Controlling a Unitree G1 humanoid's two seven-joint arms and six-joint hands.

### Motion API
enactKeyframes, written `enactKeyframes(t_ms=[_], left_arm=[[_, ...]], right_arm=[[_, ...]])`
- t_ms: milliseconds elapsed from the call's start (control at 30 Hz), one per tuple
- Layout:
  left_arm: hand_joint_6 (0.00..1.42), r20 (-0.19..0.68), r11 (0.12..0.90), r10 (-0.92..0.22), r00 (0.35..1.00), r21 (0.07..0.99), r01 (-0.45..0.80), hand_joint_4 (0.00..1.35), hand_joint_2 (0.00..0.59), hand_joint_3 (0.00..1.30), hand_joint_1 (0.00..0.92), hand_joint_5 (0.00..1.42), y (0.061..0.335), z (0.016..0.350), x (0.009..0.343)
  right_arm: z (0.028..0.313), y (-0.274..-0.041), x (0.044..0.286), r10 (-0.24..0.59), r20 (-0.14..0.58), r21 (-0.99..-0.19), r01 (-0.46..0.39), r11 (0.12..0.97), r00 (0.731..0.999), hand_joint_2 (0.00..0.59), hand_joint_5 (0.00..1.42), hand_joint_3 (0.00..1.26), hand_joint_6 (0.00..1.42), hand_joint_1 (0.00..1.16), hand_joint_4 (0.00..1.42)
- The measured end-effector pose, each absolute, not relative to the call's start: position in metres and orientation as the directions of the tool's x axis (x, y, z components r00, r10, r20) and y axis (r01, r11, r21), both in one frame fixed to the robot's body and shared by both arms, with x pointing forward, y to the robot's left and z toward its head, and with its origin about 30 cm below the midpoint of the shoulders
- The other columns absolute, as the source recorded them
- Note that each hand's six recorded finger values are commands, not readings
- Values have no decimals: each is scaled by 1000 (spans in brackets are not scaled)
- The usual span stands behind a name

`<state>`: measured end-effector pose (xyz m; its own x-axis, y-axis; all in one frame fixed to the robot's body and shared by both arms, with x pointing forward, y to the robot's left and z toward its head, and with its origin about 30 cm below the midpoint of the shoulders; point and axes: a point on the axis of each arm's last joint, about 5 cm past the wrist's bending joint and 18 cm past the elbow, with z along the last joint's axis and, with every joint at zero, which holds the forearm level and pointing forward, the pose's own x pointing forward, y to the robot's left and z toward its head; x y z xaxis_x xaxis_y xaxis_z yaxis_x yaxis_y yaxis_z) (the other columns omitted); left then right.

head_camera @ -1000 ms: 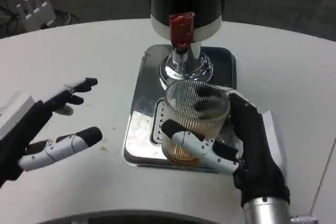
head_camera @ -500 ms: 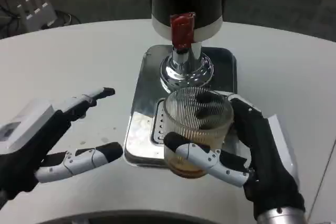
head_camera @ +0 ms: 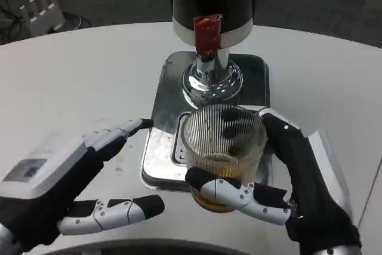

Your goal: Grasp the cup under the faucet to collect the drink, then remove the cup.

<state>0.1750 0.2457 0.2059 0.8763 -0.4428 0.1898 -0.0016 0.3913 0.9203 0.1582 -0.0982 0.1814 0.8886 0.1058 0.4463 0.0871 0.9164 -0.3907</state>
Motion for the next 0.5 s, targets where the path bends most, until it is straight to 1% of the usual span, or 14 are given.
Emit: enactKeyframes(t_ms=[233, 400, 500], left_arm=[[198, 150, 357, -437, 887, 934, 18, 11, 80, 108, 0, 89, 243, 203, 165], [195, 127, 351, -431, 893, 936, 36, 6, 79, 106, 0, 82, 242, 201, 161], [194, 121, 350, -429, 895, 936, 41, 3, 80, 106, 0, 80, 242, 200, 160]], right_arm=[[183, -102, 151, 139, 471, -422, 84, 902, 871, 123, 1040, 967, 587, 856, 1013], [180, -105, 148, 148, 450, -436, 72, 897, 881, 123, 1040, 967, 588, 858, 1013], [183, -107, 146, 146, 461, -437, 81, 896, 876, 123, 1040, 967, 588, 858, 1013]])
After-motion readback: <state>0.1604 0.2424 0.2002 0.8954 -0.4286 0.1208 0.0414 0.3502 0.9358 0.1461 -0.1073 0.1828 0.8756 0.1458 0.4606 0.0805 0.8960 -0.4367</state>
